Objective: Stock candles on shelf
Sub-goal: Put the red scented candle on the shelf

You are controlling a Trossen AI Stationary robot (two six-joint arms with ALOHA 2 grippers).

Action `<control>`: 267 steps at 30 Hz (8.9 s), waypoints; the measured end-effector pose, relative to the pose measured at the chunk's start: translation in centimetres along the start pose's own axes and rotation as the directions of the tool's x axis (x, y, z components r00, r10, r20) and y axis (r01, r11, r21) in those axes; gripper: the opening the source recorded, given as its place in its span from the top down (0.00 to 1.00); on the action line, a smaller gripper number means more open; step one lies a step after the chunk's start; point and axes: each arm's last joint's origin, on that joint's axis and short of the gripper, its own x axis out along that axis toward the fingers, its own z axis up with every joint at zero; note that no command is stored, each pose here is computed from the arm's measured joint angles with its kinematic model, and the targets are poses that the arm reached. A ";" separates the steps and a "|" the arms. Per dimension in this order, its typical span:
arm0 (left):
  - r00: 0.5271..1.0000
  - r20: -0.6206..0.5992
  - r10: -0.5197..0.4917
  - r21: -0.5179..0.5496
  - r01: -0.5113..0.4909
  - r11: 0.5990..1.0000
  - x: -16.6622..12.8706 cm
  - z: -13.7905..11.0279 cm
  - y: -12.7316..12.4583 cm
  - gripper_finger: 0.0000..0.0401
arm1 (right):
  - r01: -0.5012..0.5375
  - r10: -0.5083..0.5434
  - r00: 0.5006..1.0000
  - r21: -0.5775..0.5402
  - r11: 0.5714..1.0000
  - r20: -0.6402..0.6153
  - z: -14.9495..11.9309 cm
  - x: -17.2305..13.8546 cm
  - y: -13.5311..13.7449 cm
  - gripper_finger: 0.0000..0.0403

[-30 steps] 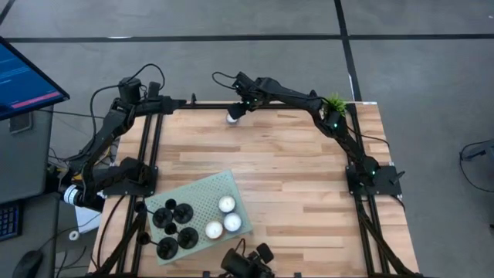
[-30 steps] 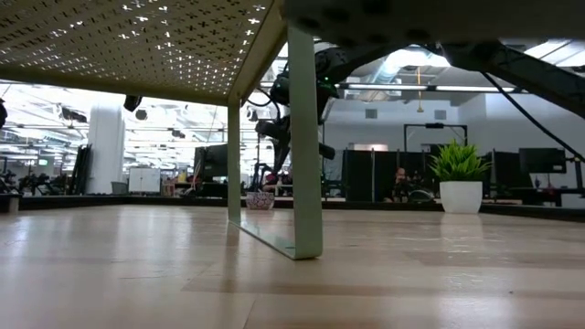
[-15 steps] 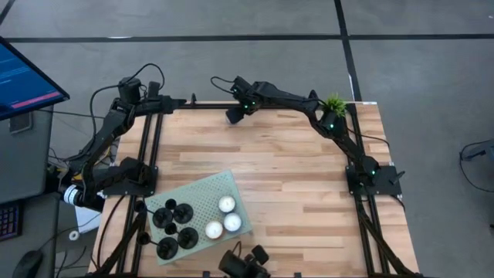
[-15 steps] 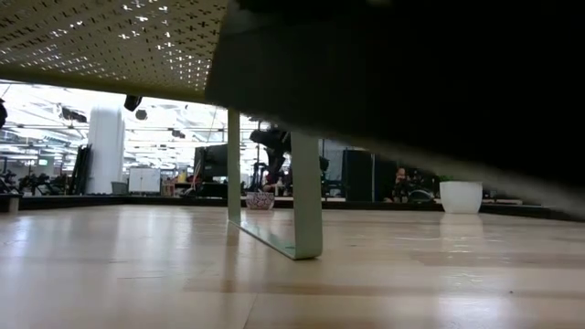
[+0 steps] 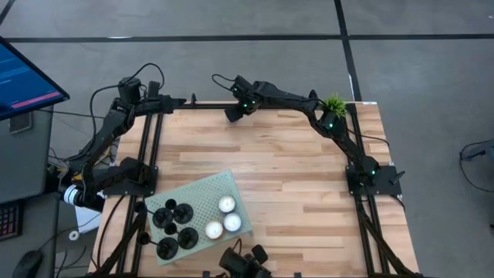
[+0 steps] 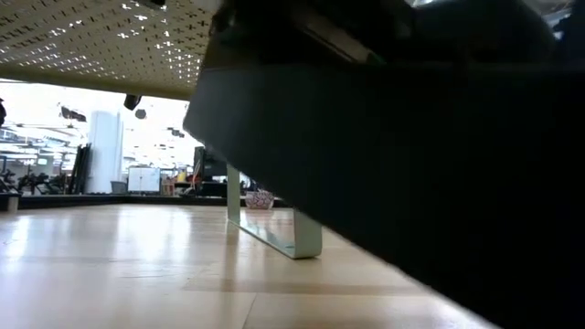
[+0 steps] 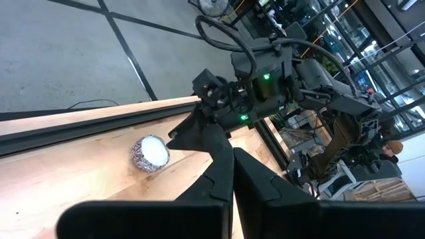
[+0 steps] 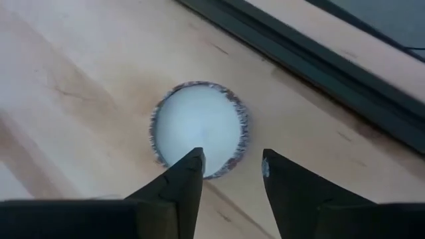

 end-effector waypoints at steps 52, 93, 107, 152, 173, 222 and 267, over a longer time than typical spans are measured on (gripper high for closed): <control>1.000 0.018 -0.011 -0.005 0.011 1.000 0.0 0.2 -0.1 0.99 | -0.163 0.169 0.983 0.088 0.983 -0.072 0.8 0.9 -2.3 0.70; 0.999 0.042 -0.024 0.020 0.023 1.000 0.0 0.5 -0.3 0.98 | -0.055 -0.180 0.964 -0.804 0.592 -0.198 -1.0 -3.8 -1.0 0.76; 0.999 0.046 -0.022 0.026 0.021 0.999 0.0 0.6 -0.3 0.98 | 0.003 -0.205 0.976 -0.930 0.367 -0.078 -0.5 -3.5 -0.1 0.58; 0.887 0.012 0.461 -0.032 -0.461 0.887 18.3 -7.5 -1.4 0.95 | -0.049 0.133 0.989 -0.726 0.686 0.060 -13.7 -38.4 7.5 0.71; 0.850 0.024 0.526 -0.045 -0.525 0.850 23.9 -9.7 -0.3 0.48 | -0.110 0.178 0.984 -0.743 0.660 0.012 -16.4 -38.8 10.0 0.71; 0.809 -0.104 0.579 -0.059 -0.586 0.808 24.2 -10.0 1.5 0.98 | -0.161 0.210 0.977 -0.739 0.654 -0.027 -18.0 -39.1 11.4 0.71; 0.891 -0.454 -0.019 0.145 0.095 0.985 2.8 -6.8 -14.8 1.00 | -0.104 0.177 0.983 -0.680 0.726 0.039 -18.1 -39.6 11.0 0.71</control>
